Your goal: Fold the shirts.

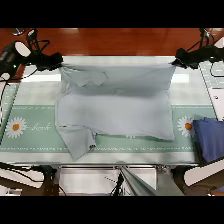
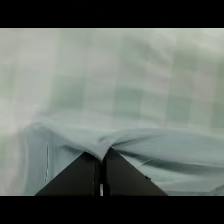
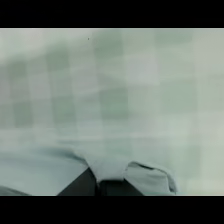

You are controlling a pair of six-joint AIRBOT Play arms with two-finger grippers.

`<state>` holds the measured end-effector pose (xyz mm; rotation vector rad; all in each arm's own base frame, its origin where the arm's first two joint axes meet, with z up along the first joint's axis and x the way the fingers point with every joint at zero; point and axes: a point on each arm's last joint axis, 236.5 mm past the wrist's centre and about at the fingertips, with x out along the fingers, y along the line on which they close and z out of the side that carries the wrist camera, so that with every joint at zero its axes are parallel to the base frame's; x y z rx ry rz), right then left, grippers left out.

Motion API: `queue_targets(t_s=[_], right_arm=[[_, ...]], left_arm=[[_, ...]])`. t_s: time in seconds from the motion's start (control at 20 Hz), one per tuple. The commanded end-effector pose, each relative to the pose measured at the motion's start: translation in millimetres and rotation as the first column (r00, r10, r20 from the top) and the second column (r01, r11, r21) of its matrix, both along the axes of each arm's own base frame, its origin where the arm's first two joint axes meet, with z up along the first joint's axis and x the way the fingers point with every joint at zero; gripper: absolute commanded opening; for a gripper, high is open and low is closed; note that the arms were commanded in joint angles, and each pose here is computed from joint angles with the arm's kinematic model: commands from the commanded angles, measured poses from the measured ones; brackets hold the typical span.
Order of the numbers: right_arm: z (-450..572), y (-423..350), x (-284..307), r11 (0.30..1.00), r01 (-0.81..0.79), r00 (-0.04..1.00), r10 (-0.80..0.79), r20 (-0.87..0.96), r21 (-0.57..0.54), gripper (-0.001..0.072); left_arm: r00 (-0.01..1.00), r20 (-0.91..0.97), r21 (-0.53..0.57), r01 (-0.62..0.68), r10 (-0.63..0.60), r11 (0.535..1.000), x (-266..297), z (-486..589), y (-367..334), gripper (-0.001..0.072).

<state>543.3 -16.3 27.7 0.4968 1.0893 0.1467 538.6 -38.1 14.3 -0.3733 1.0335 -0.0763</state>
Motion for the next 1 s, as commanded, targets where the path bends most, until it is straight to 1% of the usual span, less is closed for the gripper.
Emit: queue_targets(t_s=[0.0, 0.05, 0.1, 0.2, 0.3, 0.5, 0.55, 0.6, 0.65, 0.75, 0.85, 0.95], right_arm=[[-2, -5, -50, 0.992, -0.122, 0.982, 0.124, -0.144, 0.023, 0.003], [-8, -2, -65, 0.987, -0.155, 0.967, 0.158, -0.199, 0.032, 0.003], [-16, 3, -75, 0.983, -0.175, 0.954, 0.182, -0.237, 0.049, 0.003], [-41, 16, -91, 0.976, -0.202, 0.931, 0.216, -0.294, 0.077, 0.003], [-64, 25, -101, 0.976, -0.196, 0.919, 0.216, -0.331, 0.092, 0.003], [-90, 25, -108, 0.983, -0.157, 0.917, 0.181, -0.356, 0.095, 0.003], [-92, 25, -108, 0.984, -0.148, 0.917, 0.173, -0.36, 0.095, 0.008], [-91, 25, -110, 0.987, -0.128, 0.915, 0.157, -0.373, 0.101, 0.0417], [-88, 27, -114, 0.983, -0.147, 0.909, 0.178, -0.377, 0.11, 0.0617], [-83, 12, -132, 0.982, -0.171, 0.884, 0.187, -0.428, 0.078, 0.062], [-74, -13, -158, 0.984, -0.175, 0.862, 0.16, -0.481, 0.013, 0.0619], [-70, -24, -181, 0.993, -0.117, 0.888, 0.099, -0.449, -0.013, 0.0619]], left_arm=[[0.967, -0.207, -0.001, 0.15, -0.147, 0.989, -51, -8, -1, 0.0023], [0.939, -0.284, -0.015, 0.2, -0.196, 0.98, -72, -17, -5, 0.0023], [0.911, -0.354, -0.038, 0.214, -0.213, 0.976, -91, -28, -7, 0.0023], [0.873, -0.435, -0.064, 0.214, -0.22, 0.975, -116, -55, -10, 0.0023], [0.853, -0.477, -0.074, 0.201, -0.211, 0.977, -130, -77, -10, 0.0023], [0.861, -0.468, -0.068, 0.188, -0.198, 0.98, -128, -86, -10, 0.0024], [0.861, -0.468, -0.068, 0.188, -0.198, 0.98, -128, -86, -10, 0.0087], [0.857, -0.475, -0.072, 0.189, -0.2, 0.979, -131, -86, -10, 0.0348], [0.844, -0.496, -0.072, 0.195, -0.205, 0.978, -136, -85, -9, 0.0701], [0.816, -0.544, -0.036, 0.212, -0.197, 0.977, -149, -81, 8, 0.0708], [0.798, -0.577, -0.03, 0.195, -0.176, 0.98, -167, -68, 24, 0.0707], [0.772, -0.619, -0.033, 0.158, -0.144, 0.987, -198, -61, 41, 0.0706]])
